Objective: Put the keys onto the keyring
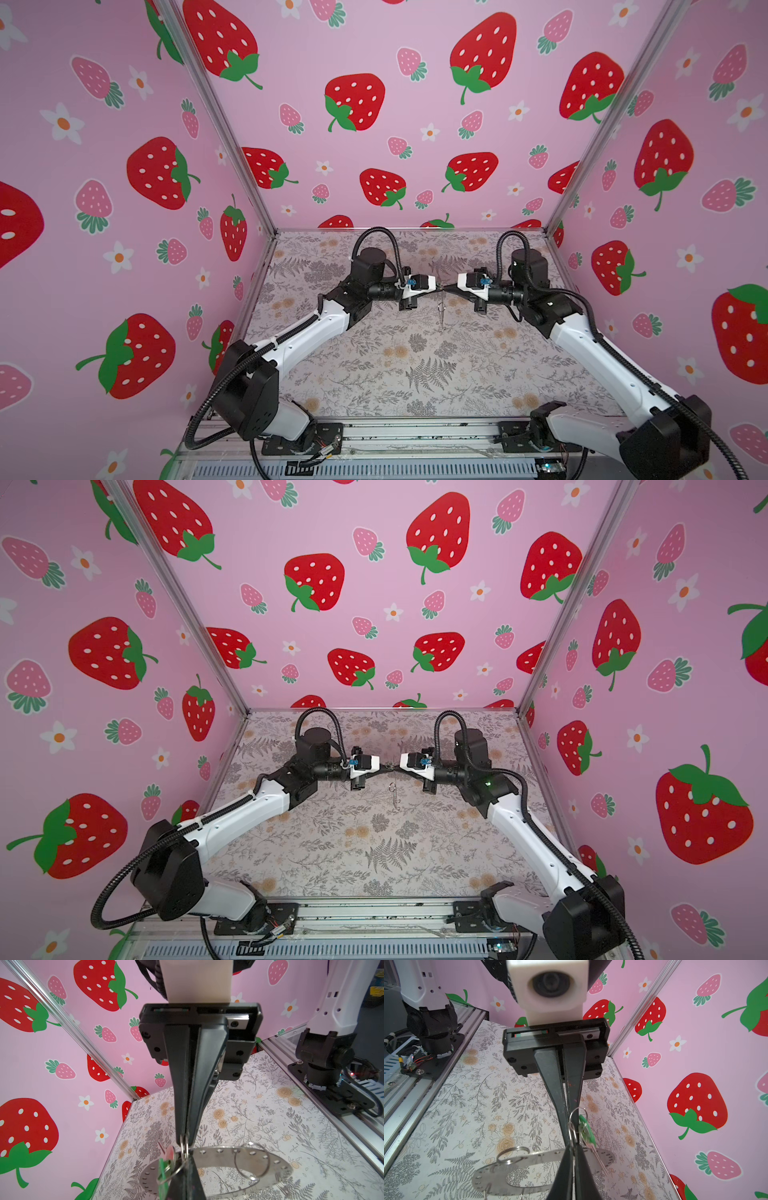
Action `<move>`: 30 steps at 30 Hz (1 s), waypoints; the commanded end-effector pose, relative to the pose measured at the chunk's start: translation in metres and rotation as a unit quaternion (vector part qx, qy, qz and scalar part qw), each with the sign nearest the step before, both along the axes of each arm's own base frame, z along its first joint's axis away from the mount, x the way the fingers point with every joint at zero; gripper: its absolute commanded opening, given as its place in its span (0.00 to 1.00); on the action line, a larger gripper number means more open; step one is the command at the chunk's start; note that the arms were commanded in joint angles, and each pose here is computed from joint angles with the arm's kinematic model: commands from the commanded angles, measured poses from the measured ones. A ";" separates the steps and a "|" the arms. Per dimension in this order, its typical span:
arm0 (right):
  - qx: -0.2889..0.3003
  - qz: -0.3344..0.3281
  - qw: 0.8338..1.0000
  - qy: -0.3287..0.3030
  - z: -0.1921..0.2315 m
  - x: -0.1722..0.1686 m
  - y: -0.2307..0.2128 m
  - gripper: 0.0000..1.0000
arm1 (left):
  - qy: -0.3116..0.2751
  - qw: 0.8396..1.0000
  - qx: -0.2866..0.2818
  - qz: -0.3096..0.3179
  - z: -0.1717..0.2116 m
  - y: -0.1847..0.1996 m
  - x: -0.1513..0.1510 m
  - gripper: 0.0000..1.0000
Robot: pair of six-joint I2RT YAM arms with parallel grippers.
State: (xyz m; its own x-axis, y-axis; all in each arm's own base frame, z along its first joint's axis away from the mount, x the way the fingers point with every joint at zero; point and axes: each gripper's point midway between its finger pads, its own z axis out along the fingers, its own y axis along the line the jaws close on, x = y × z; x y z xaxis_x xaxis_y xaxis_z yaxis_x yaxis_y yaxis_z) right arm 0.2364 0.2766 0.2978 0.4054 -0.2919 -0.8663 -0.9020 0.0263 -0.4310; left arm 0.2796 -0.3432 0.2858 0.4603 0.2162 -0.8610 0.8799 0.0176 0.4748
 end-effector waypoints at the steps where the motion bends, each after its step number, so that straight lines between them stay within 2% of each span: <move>1: 0.013 0.021 1.000 -0.003 0.011 -0.006 0.004 0.07 | -0.036 0.999 -0.018 -0.011 0.025 -0.004 0.000 0.00; 10: 0.015 0.027 1.000 -0.004 0.011 -0.007 0.005 0.00 | -0.037 0.999 -0.009 -0.010 0.021 -0.005 0.000 0.00; 14: 0.014 0.027 1.000 -0.006 0.009 -0.007 0.005 0.00 | -0.034 0.999 -0.009 -0.008 0.020 -0.006 0.001 0.00; 15: 0.014 0.026 1.000 -0.007 0.009 -0.007 0.004 0.00 | -0.034 0.999 -0.009 -0.007 0.020 -0.006 0.001 0.03; 18: 0.013 0.024 1.000 -0.009 0.008 -0.007 0.004 0.00 | -0.036 0.999 -0.009 0.002 0.020 -0.004 0.003 0.21; 22: 0.014 0.021 1.000 -0.013 0.007 -0.007 0.003 0.00 | -0.039 0.999 -0.006 0.016 0.018 0.000 0.004 0.35; 30: 0.012 0.016 1.000 -0.015 0.006 -0.005 0.002 0.00 | -0.041 0.999 0.000 0.036 0.013 0.010 0.002 0.38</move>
State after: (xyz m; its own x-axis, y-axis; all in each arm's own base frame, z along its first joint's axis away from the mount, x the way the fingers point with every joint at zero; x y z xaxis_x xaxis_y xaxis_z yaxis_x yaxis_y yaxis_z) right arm 0.2374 0.2777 0.2985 0.4094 -0.2860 -0.8663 -0.9006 0.0252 -0.4339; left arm 0.2848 -0.3385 0.2909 0.4834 0.2535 -0.8379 0.8559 0.0636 0.5131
